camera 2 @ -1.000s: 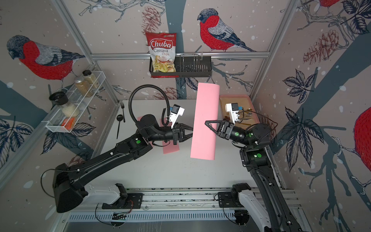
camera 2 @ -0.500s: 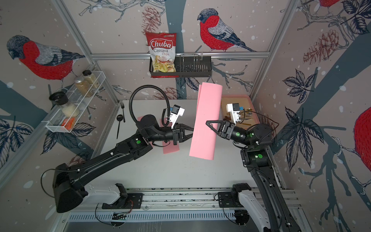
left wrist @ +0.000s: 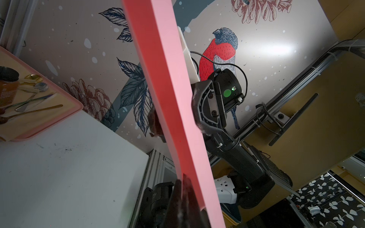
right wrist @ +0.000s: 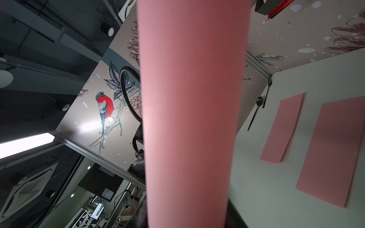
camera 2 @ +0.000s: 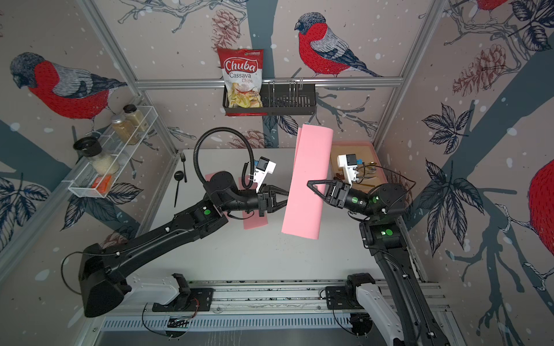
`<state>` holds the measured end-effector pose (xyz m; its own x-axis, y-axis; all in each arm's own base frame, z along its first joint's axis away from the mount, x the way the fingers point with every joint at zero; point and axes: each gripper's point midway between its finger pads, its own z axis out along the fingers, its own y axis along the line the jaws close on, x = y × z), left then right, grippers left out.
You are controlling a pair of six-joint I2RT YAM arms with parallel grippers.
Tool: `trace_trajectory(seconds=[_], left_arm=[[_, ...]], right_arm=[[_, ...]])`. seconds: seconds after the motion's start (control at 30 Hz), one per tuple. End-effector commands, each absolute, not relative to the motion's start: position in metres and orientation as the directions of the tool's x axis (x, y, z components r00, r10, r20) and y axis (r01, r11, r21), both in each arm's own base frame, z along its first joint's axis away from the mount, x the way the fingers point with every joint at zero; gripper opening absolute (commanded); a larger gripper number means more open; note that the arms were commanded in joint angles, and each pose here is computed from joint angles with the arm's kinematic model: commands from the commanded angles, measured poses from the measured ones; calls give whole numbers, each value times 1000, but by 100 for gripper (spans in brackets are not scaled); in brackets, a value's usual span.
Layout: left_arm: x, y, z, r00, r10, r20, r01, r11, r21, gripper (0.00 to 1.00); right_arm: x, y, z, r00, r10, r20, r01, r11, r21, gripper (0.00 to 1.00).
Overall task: Fold the rectangular paper in half along the long edge
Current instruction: Fold the paper.
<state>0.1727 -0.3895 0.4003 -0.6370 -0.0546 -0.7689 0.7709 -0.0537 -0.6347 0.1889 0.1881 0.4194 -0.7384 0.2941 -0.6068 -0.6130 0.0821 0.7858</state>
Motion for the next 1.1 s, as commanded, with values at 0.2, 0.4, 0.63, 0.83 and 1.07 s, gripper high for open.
trace_trajectory(seconds=[0.2,0.4,0.63,0.83,1.07], left_arm=[[171,-388,410,-612,-78,-787,790,-80,-607,0],[170,-388,411,-611,-80,-787,791,-81,-606,0],[170,-387,410,-613,-82,-786,790,-80,-608,0],[169,-384,409,-618,-88,-781,786,-75,-613,15],[170,-381,412,-605,-96,-790,796,-51,-603,30]], right_arm=[[183,189,421,-722,270,-637,-640,89,763,39],[183,189,421,-720,267,-640,-643,91,761,38],[184,188,424,-714,280,-642,-647,88,757,34],[183,188,426,-710,283,-645,-652,83,754,33],[174,189,425,-712,254,-654,-660,74,748,33]])
